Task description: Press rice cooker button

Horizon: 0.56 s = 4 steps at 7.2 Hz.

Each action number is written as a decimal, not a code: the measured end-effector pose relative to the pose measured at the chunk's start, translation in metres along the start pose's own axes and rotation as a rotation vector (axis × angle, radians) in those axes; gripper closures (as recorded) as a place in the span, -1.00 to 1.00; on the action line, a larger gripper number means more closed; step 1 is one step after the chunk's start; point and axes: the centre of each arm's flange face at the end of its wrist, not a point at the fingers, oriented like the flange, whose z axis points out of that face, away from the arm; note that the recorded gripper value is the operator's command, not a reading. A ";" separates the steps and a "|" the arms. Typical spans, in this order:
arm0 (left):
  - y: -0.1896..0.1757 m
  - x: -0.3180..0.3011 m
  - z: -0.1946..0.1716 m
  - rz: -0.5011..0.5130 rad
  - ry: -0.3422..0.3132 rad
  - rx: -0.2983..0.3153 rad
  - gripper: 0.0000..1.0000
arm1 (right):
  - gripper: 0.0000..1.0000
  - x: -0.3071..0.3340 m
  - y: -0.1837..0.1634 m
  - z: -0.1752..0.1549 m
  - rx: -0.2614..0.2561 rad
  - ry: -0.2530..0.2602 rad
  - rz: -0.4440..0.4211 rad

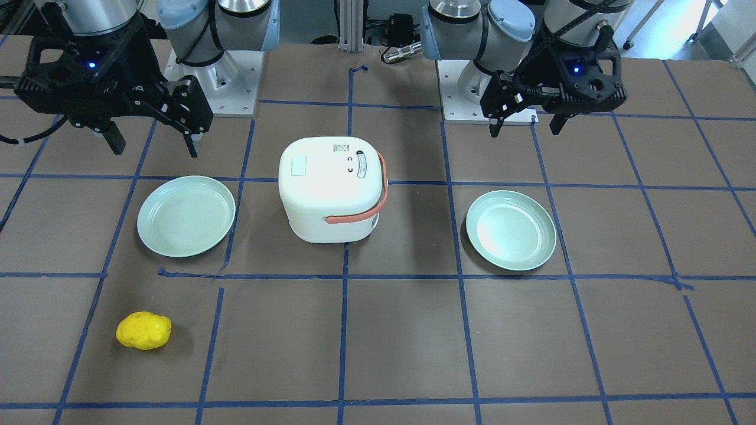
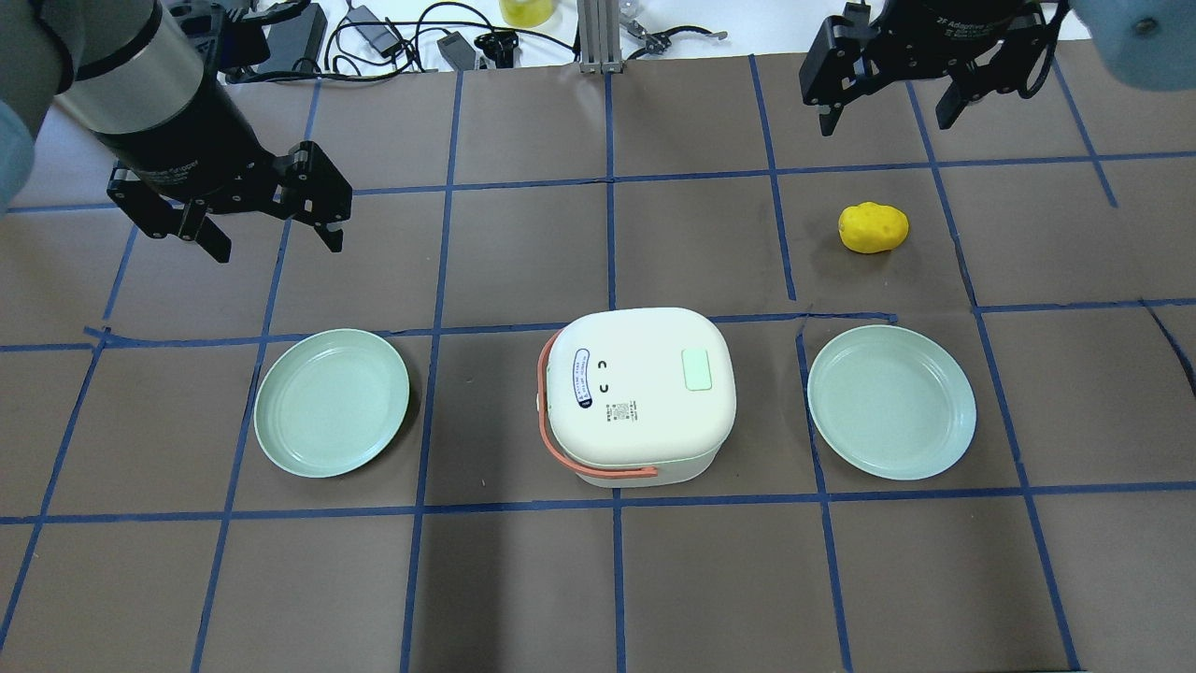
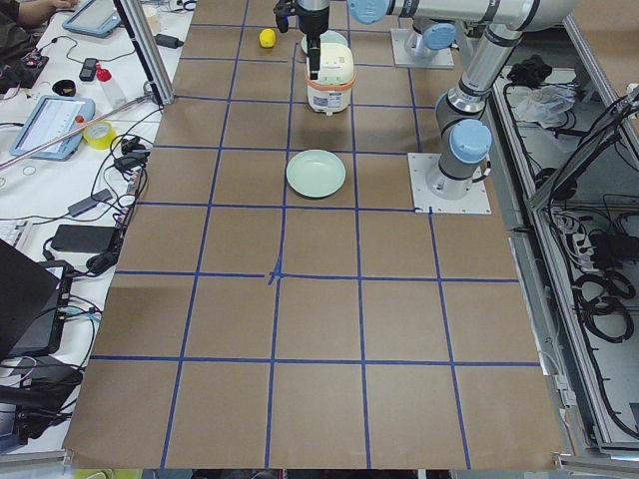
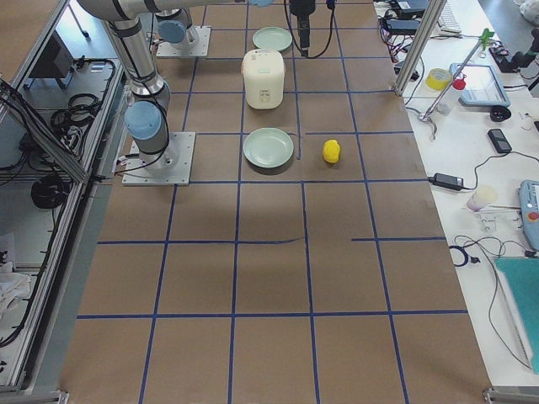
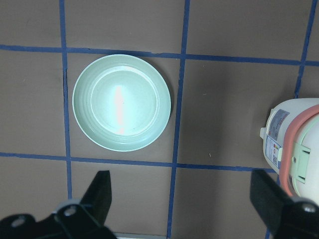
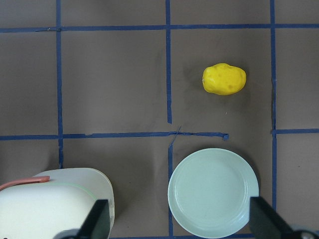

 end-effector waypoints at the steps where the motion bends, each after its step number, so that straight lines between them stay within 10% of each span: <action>1: 0.000 0.000 0.000 0.000 0.000 0.000 -1.00 | -0.92 0.000 0.000 0.000 0.001 -0.001 0.005; 4: 0.000 0.000 0.000 0.001 0.000 0.000 -1.00 | -0.91 -0.001 0.000 0.000 0.001 -0.009 0.026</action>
